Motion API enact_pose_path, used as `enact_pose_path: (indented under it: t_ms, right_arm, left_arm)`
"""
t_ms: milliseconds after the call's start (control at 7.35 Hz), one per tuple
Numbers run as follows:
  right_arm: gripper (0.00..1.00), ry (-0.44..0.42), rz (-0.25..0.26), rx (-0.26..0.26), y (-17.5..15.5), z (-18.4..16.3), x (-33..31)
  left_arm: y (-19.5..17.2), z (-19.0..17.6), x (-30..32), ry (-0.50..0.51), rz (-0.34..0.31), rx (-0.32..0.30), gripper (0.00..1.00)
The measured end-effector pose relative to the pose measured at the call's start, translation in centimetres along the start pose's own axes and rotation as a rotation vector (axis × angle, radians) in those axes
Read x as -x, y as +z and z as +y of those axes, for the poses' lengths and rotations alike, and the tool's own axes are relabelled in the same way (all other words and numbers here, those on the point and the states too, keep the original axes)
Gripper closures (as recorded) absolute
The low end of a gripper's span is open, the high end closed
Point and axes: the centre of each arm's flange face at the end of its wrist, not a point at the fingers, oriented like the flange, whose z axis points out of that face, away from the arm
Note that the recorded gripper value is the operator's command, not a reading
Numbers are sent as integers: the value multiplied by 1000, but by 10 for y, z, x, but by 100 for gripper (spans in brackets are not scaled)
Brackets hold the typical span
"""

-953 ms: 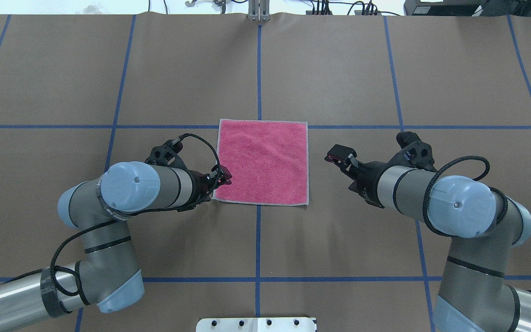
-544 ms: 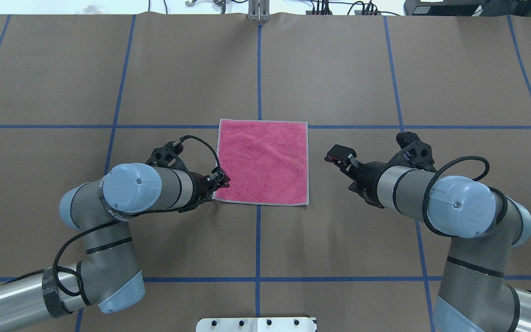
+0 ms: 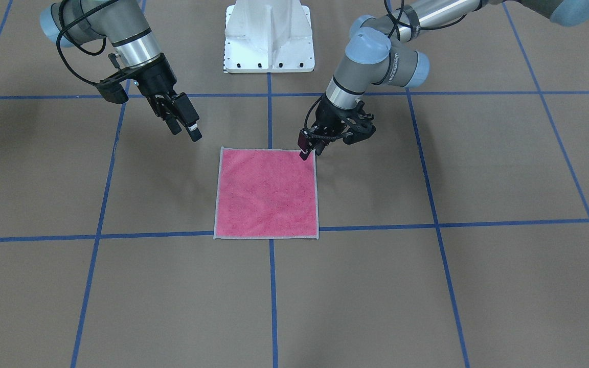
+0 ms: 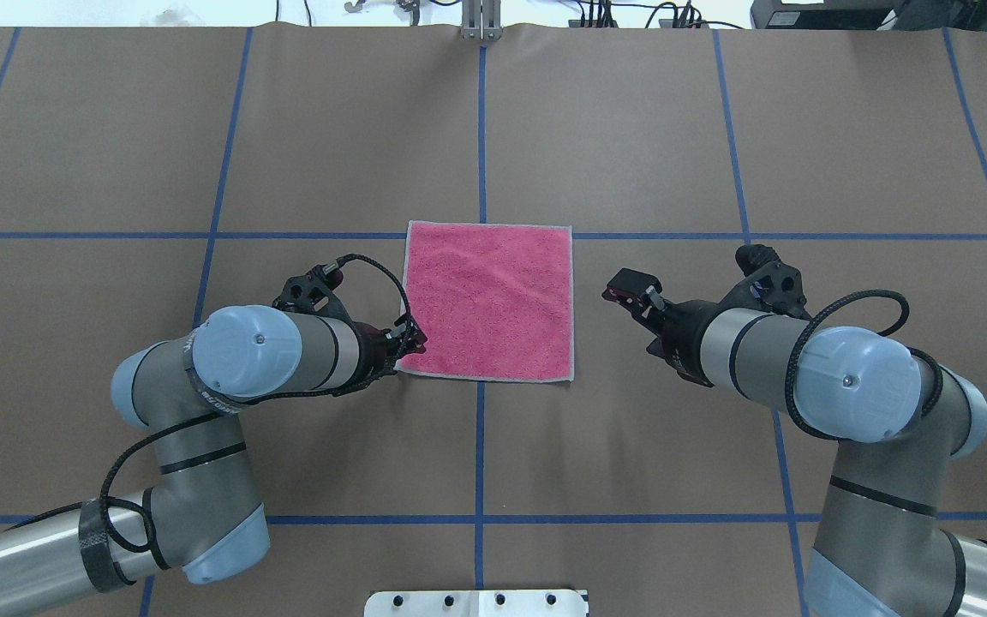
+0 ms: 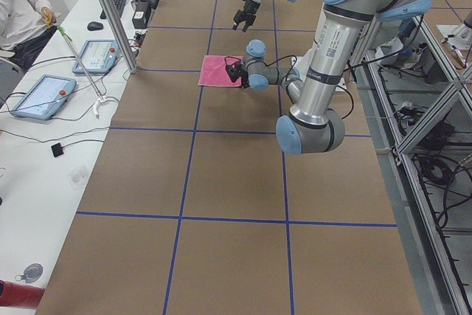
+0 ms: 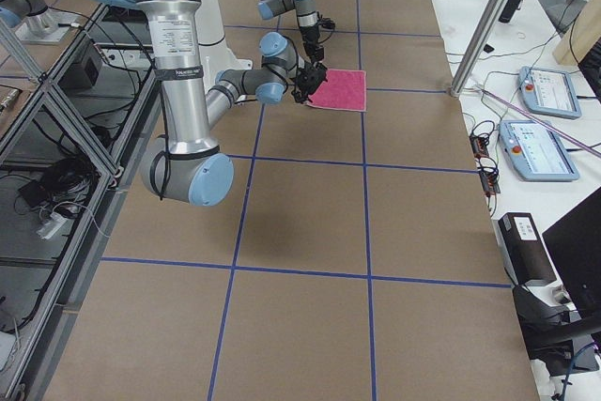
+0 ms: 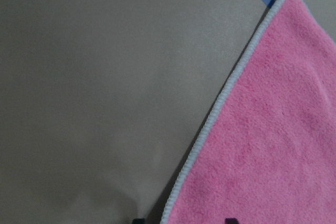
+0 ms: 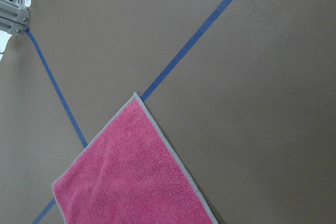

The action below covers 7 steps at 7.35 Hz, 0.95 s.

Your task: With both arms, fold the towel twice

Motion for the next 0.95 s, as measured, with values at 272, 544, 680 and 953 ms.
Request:
enact_pose_path:
  t_ms: [272,544,680,953]
  right_arm:
    - [2,0,-3,2,0,0,1]
    - [2,0,-4,2,0,1,1]
    - [2,0,-4,2,0,1,1]
    - [2,-1,-2,3,0,1,0]
  left_arm:
    - [1,3,1,3,-1,4,63]
    - [1,5,2,4,-3,7,77]
    - [1,5,2,9,-4,8,86]
    - [1,5,3,26,-4,8,100]
